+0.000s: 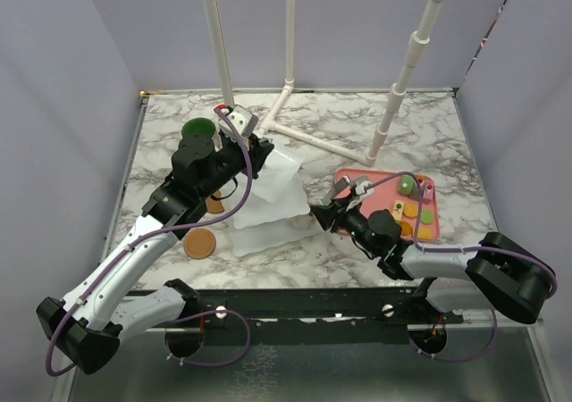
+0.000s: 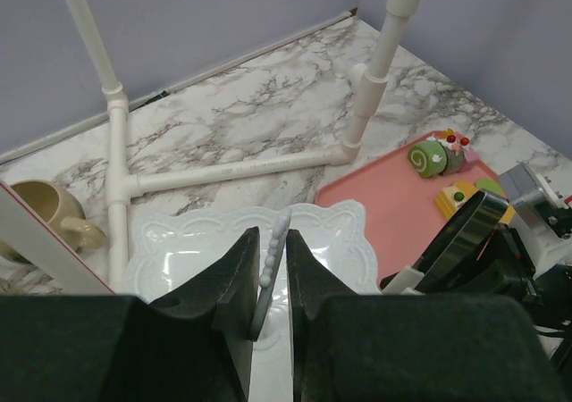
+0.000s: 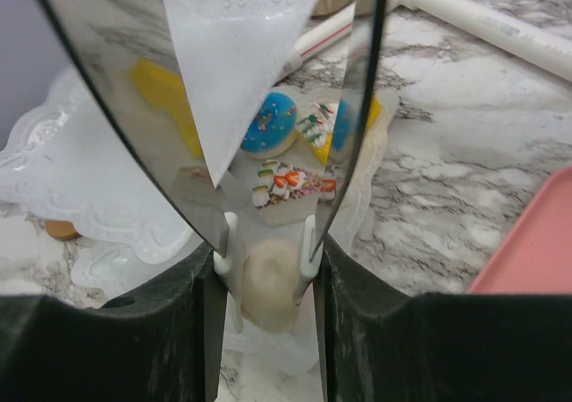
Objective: Serve the afternoon tea
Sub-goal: Place the desert on the desert table.
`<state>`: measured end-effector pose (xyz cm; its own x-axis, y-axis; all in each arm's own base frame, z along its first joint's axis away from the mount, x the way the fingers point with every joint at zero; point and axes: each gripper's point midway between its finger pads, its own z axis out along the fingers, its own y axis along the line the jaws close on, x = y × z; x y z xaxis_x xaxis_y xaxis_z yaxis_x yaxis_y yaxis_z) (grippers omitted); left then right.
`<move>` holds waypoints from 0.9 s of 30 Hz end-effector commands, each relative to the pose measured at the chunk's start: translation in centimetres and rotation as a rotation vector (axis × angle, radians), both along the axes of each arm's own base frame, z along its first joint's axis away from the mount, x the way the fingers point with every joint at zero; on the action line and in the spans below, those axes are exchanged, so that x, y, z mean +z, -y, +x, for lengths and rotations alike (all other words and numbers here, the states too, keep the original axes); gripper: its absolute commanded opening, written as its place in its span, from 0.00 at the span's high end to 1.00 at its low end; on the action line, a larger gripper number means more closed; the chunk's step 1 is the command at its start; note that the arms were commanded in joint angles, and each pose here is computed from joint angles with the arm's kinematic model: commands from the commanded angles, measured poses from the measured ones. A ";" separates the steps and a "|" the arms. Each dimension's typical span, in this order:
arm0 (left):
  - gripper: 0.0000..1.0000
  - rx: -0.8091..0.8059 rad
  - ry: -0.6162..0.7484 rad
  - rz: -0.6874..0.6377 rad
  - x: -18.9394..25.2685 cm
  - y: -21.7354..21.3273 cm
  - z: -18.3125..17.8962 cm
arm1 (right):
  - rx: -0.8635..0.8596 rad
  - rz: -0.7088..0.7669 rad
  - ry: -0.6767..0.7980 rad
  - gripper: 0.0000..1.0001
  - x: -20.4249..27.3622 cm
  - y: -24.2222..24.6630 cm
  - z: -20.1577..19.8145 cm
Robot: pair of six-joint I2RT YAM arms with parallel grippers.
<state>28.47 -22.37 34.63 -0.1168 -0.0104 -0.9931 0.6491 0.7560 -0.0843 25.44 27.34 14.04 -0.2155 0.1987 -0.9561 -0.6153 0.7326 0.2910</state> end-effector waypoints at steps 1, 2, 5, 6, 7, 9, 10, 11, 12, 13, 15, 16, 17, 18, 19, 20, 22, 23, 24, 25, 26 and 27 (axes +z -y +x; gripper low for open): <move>0.81 0.024 0.017 -0.028 0.6 -0.5 -0.3 | -0.081 0.058 0.004 0.79 0.2 2.1 -0.3; 0.81 0.022 0.016 -0.029 0.6 -0.5 -0.3 | -0.092 0.071 0.003 0.78 0.5 2.4 -0.4; 0.81 0.018 0.016 -0.029 0.6 -0.4 -0.3 | -0.108 0.096 0.013 0.78 1.6 3.0 -0.5; 0.81 0.017 0.016 -0.030 0.6 -0.4 -0.3 | -0.110 0.102 0.017 0.78 1.9 3.1 -0.6; 0.81 0.015 0.016 -0.029 0.6 -0.4 -0.3 | -0.112 0.109 0.019 0.78 2.2 3.2 -0.6; 0.81 0.016 0.015 -0.030 0.7 -0.4 -0.3 | -0.117 0.118 0.023 0.78 2.5 3.3 -0.6; 0.81 0.017 0.016 -0.031 0.7 -0.4 -0.3 | -0.116 0.118 0.024 0.78 2.5 3.3 -0.6; 0.81 0.019 0.014 -0.033 0.8 -0.4 -0.3 | -0.117 0.114 0.023 0.78 2.4 3.3 -0.5; 0.81 0.023 0.015 -0.037 0.9 -0.5 -0.2 | -0.116 0.109 0.021 0.78 2.3 3.2 -0.5; 0.81 0.028 0.013 -0.043 1.0 -0.5 -0.2 | -0.117 0.107 0.020 0.78 2.1 3.1 -0.4; 0.81 0.039 0.011 -0.048 1.2 -0.7 -0.1 | -0.114 0.106 0.021 0.78 1.9 2.9 -0.3; 0.81 0.049 0.007 -0.054 1.3 -0.8 -0.1 | -0.109 0.106 0.024 0.78 1.8 2.8 -0.3; 0.81 0.058 0.004 -0.057 1.3 -0.9 0.0 | -0.103 0.108 0.029 0.78 1.7 2.7 -0.3; 0.81 0.064 0.002 -0.062 1.4 -0.9 0.1 | -0.100 0.112 0.038 0.78 1.8 2.6 -0.3; 0.81 0.069 -0.003 -0.066 1.4 -1.0 0.1 | -0.093 0.117 0.047 0.79 2.0 2.4 -0.3; 0.81 0.073 -0.008 -0.071 1.5 -1.0 0.2 | -0.091 0.120 0.054 0.79 2.0 2.3 -0.2; 0.80 0.075 -0.018 -0.080 1.5 -0.9 0.3 | -0.078 0.120 0.070 0.78 2.3 1.7 0.1; 0.79 0.075 -0.023 -0.084 1.6 -0.8 0.3 | -0.072 0.112 0.072 0.78 2.1 1.3 0.3; 0.77 0.075 -0.025 -0.087 1.6 -0.7 0.4 | -0.063 0.114 0.077 0.78 2.2 1.0 0.4; 0.75 0.074 -0.026 -0.089 1.7 -0.7 0.4 | -0.052 0.115 0.084 0.78 2.3 0.6 0.4; 0.74 0.077 -0.025 -0.090 1.8 -0.7 0.4 | -0.048 0.117 0.089 0.78 2.3 0.4 0.5; 0.72 0.080 -0.024 -0.093 1.9 -0.7 0.5 | -0.044 0.118 0.091 0.78 2.2 0.2 0.6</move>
<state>28.67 -21.81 34.77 -0.1500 -0.0679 -0.9864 0.6035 0.7839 -0.1457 25.59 25.47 13.13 -0.2000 0.2569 -0.9455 -0.5501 0.7691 0.3254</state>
